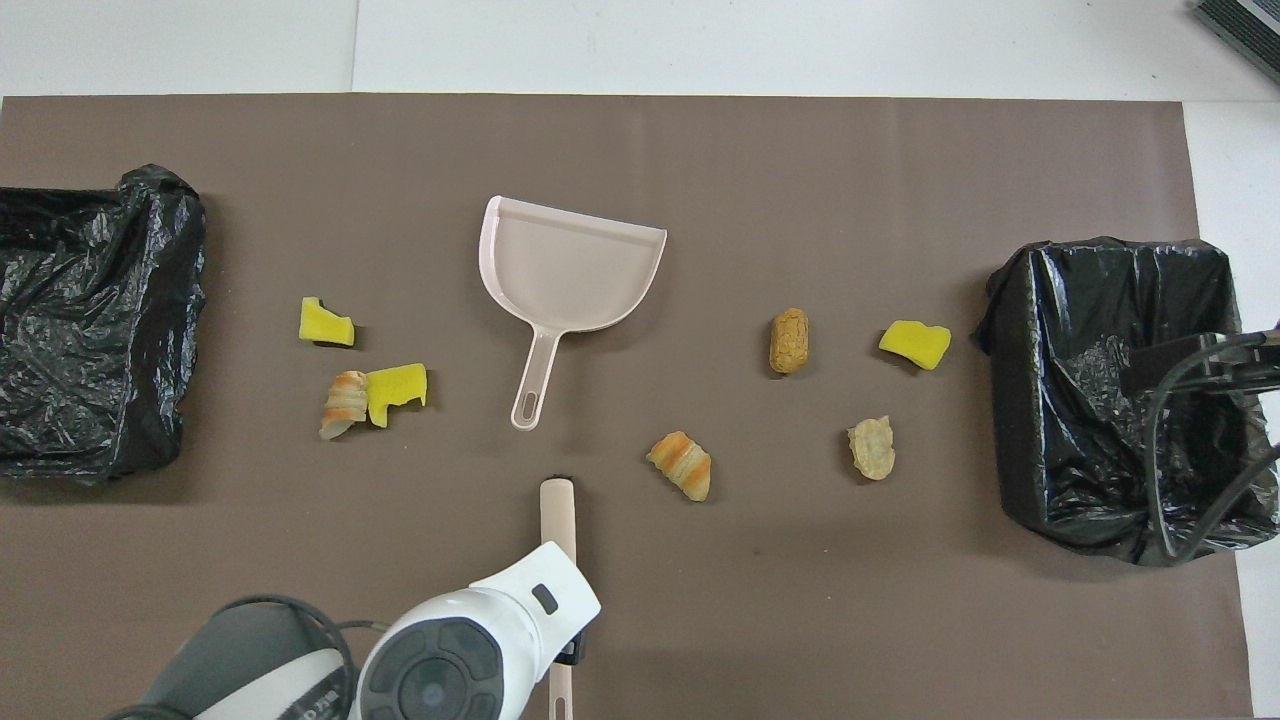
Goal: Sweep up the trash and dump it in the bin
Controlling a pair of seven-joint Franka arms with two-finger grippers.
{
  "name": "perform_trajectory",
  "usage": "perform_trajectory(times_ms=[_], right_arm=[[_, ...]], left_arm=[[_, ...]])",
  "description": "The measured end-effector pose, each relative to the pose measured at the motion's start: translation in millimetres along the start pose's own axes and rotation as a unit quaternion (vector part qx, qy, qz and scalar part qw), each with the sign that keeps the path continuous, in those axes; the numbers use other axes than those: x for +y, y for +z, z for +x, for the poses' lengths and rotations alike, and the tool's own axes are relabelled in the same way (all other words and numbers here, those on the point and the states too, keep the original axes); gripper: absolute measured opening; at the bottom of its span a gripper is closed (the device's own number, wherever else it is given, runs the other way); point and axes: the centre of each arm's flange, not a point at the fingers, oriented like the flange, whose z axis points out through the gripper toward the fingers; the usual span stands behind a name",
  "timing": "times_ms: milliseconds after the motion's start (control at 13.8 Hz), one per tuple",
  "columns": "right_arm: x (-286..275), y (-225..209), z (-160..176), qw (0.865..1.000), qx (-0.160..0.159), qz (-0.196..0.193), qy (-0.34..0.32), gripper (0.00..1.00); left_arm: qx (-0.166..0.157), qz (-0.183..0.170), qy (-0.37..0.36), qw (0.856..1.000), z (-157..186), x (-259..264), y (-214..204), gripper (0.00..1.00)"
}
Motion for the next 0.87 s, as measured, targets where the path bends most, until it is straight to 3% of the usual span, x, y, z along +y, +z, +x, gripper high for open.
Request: perform_trajectory(times_ms=[289, 868], right_arm=[[0.0, -0.2, -0.5, 1.0, 0.0, 0.0, 0.0, 1.0], [0.0, 0.1, -0.6, 1.0, 0.0, 0.0, 0.0, 1.0]], left_arm=[[0.011, 0.0, 0.002, 1.0, -35.7, 38.9, 51.4, 1.0], [-0.007, 0.015, 0.001, 1.0, -29.8, 46.2, 96.7, 1.0]])
